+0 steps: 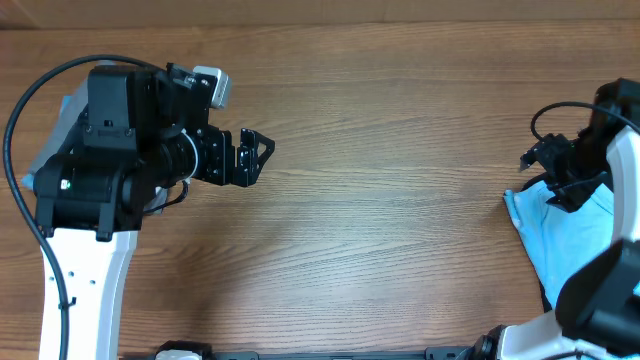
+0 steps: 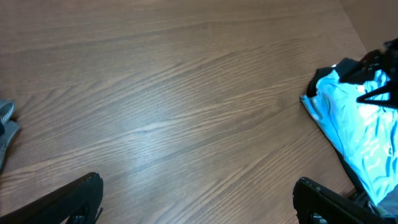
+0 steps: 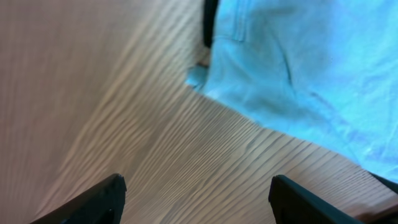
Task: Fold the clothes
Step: 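Raise left gripper and reach right gripper to the light-blue T-shirt edge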
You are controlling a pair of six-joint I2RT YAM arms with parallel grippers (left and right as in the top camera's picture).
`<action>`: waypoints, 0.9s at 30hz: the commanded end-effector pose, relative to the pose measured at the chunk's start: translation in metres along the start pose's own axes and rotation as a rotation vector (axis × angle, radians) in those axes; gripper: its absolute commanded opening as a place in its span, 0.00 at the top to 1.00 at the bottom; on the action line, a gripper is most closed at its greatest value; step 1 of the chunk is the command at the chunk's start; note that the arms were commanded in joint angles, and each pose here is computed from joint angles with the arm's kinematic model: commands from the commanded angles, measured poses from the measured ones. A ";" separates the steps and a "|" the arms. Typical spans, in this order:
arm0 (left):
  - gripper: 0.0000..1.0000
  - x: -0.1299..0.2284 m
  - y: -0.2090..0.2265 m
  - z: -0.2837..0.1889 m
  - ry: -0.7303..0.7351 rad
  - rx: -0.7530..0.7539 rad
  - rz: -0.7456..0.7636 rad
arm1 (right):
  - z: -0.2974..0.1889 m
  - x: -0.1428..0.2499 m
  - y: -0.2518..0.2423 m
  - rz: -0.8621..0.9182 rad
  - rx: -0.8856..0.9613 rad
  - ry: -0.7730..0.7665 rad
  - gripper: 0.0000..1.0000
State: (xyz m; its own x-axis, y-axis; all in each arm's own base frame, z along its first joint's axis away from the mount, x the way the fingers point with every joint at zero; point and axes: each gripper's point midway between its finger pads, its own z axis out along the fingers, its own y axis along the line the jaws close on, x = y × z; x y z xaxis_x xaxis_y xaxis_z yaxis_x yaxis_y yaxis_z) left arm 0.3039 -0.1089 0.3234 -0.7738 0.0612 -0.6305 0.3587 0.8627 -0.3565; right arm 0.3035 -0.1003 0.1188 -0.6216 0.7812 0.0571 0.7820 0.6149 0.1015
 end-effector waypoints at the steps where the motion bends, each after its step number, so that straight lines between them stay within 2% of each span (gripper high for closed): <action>1: 0.00 -0.007 -0.006 -0.003 -0.018 0.016 0.036 | 0.014 -0.020 -0.019 0.089 0.136 -0.041 0.23; 10: 0.00 -0.008 -0.006 -0.002 -0.020 0.017 0.008 | 0.042 -0.029 -0.035 0.117 0.196 -0.020 0.17; 12: 0.00 -0.009 -0.006 -0.003 -0.023 0.017 0.010 | 0.049 -0.029 -0.036 0.120 0.193 -0.023 0.15; 17: 0.00 -0.010 -0.006 -0.003 -0.026 0.017 0.011 | 0.078 -0.028 -0.030 0.140 0.124 -0.028 0.16; 24: 0.00 -0.010 -0.006 -0.002 -0.026 0.017 0.011 | 0.084 -0.033 -0.032 0.165 0.118 -0.057 0.32; 27: 0.00 -0.010 -0.006 -0.002 -0.027 0.017 0.012 | 0.084 -0.035 -0.045 0.200 0.187 -0.089 0.51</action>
State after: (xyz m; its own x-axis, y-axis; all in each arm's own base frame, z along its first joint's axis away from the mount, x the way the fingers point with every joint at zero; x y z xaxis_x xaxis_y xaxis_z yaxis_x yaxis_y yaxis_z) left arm 0.3065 -0.1092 0.3226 -0.7738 0.0598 -0.6305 0.3578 0.8627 -0.3573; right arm 0.3056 -0.1361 0.0321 -0.4921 0.8706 -0.0031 0.8704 0.4919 -0.0235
